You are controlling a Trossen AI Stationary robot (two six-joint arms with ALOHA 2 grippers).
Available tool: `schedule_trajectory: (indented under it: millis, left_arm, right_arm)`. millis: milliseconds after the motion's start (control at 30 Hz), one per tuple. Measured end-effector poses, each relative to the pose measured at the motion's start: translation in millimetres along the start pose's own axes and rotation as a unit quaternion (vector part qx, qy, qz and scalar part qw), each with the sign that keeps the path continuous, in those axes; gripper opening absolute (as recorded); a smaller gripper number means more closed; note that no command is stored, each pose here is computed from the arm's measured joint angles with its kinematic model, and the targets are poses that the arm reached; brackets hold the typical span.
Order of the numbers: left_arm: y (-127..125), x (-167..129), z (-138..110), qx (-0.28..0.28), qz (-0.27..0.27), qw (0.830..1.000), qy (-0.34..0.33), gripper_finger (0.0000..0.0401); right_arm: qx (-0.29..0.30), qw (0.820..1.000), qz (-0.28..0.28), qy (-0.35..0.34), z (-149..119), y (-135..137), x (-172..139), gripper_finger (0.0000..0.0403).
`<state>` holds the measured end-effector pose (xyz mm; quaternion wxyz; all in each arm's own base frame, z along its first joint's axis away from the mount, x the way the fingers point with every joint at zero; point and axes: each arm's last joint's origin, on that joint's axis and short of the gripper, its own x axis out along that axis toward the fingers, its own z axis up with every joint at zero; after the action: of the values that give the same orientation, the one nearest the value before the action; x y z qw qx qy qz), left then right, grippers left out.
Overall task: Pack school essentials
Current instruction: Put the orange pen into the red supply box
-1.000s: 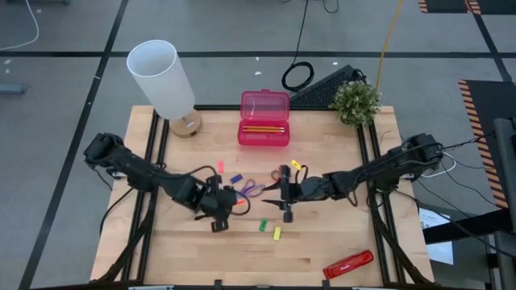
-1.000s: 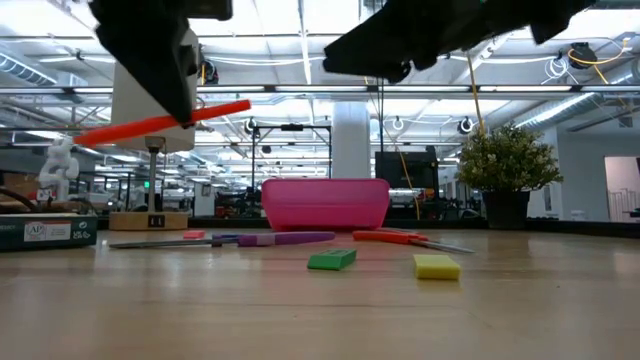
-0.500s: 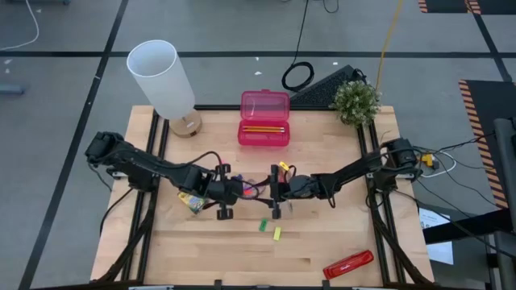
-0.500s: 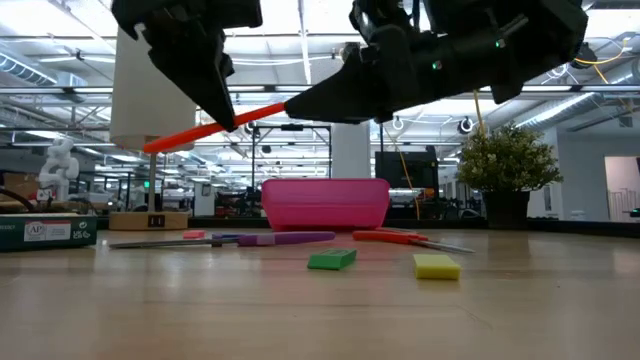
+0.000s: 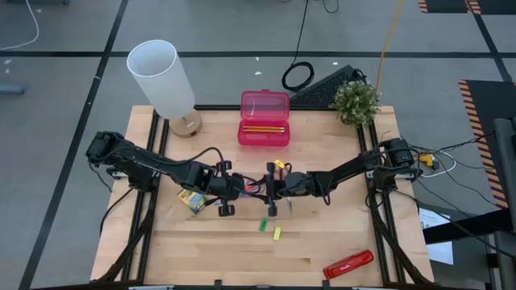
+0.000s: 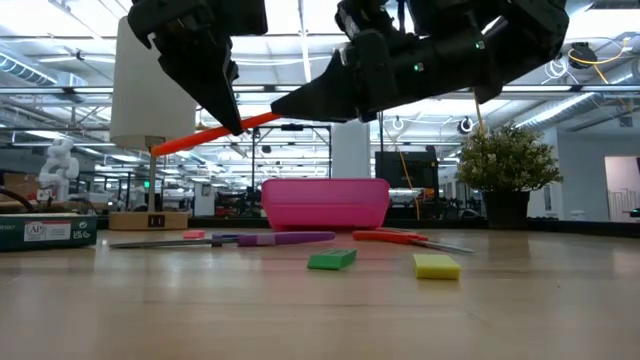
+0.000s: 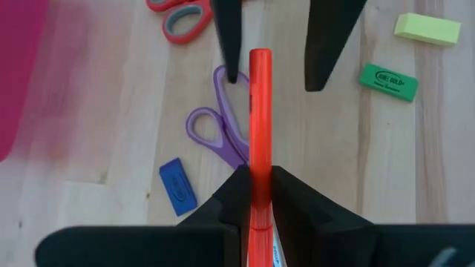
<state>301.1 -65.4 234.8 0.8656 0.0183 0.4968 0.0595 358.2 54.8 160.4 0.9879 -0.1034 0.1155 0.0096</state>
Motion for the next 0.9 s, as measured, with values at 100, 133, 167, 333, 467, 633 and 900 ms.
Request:
schedule_trajectory:
  millis: [100, 133, 167, 333, 467, 633, 900]
  left_arm:
    - [-0.2, 0.0, 0.1, 0.000, -0.002, 1.000, 0.000, 0.0051]
    - [-0.3, 0.1, 0.1, 0.000, -0.002, 1.000, 0.000, 0.0051]
    - [-0.2, 0.1, 0.1, 0.000, -0.002, 1.000, 0.000, 0.0051]
    - [-0.8, 0.2, 0.1, 0.000, -0.006, 1.000, 0.000, 0.0051]
    - [-0.8, 0.2, 0.2, 0.000, -0.006, 1.000, 0.000, 0.0051]
    - [-2.9, -0.3, 0.4, -0.004, -0.003, 1.000, -0.005, 0.0062]
    - [-9.0, -3.0, -0.3, -0.001, 0.053, 0.998, -0.027, 0.0173]
  right_arm:
    - [0.000, 1.000, 0.016, 0.003, -1.3, -1.8, 0.5, 0.0114]
    - [0.000, 1.000, 0.017, 0.003, -1.3, -1.8, 0.5, 0.0104]
    - [0.000, 1.000, 0.016, 0.003, -1.3, -1.9, 0.5, 0.0095]
    - [0.000, 1.000, 0.023, 0.003, -1.5, -1.8, 0.5, 0.0046]
    - [0.000, 1.000, 0.025, 0.003, -1.5, -1.8, 0.5, 0.0020]
    - [0.002, 1.000, 0.025, 0.006, -2.4, -4.2, 0.8, 0.0029]
    - [0.002, 0.999, 0.022, 0.026, -6.0, -11.0, 0.8, 0.0023]
